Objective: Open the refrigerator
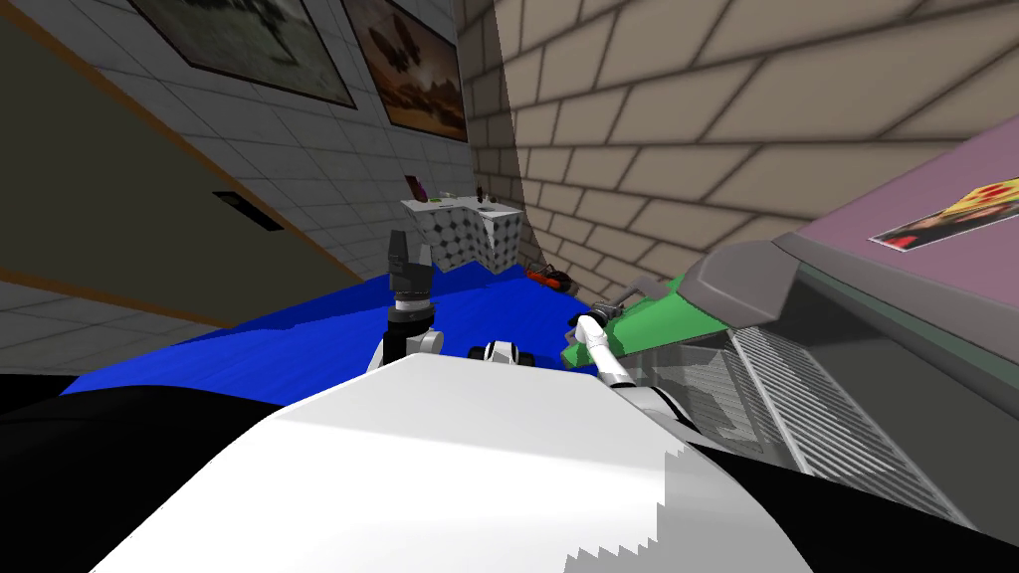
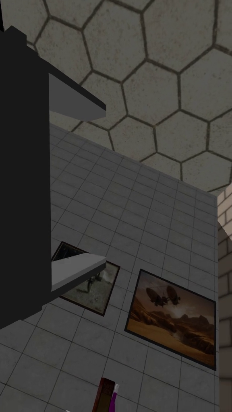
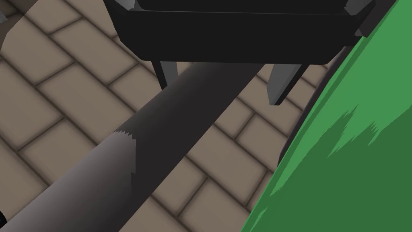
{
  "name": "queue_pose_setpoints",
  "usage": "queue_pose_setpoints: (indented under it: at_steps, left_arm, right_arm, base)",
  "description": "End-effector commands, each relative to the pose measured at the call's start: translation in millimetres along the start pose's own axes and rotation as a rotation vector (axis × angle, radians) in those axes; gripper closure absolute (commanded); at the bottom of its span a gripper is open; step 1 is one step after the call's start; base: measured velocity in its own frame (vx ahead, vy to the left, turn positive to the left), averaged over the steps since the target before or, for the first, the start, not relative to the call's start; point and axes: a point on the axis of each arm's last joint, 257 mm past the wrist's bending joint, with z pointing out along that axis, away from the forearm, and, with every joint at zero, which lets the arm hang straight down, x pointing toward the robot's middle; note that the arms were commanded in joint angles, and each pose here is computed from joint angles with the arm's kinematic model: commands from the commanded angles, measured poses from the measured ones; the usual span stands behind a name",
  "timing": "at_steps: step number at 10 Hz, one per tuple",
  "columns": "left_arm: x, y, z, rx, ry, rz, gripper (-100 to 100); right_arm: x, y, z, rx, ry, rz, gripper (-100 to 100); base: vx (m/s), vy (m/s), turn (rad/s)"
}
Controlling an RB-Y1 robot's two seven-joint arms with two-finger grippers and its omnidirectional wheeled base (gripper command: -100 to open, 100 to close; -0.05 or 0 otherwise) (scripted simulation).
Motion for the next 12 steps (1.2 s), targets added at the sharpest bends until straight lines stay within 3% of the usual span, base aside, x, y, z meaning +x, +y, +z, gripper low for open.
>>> queue_pose_setpoints:
  at_steps: [1,7,9,10,12]
  left_arm:
    - [0.0,0.0,-0.1,0.000,0.000,0.000,0]
    - [-0.1,0.0,-0.1,0.000,0.000,0.000,0]
    - [-0.1,0.0,-0.1,0.000,0.000,0.000,0]
    - [-0.1,0.0,-0.1,0.000,0.000,0.000,0]
    - [0.0,0.0,0.0,0.000,0.000,0.000,0]
  right_arm:
    - [7.9,-13,5.4,0.040,0.029,-0.002,100]
    - [32.9,-50,16.6,0.158,0.122,-0.008,100]
    - [41.6,-62,18.8,0.195,0.154,-0.010,100]
    - [39.1,-55,16.2,0.180,0.145,-0.002,100]
    - [47.9,-73,18.5,0.235,0.179,0.002,100]
  base:
    - [0.305,0.105,0.008]
    - [0.394,0.097,0.016]
    - [0.320,0.081,0.000]
    - [0.150,0.025,-0.013]
    - [0.240,0.003,0.008]
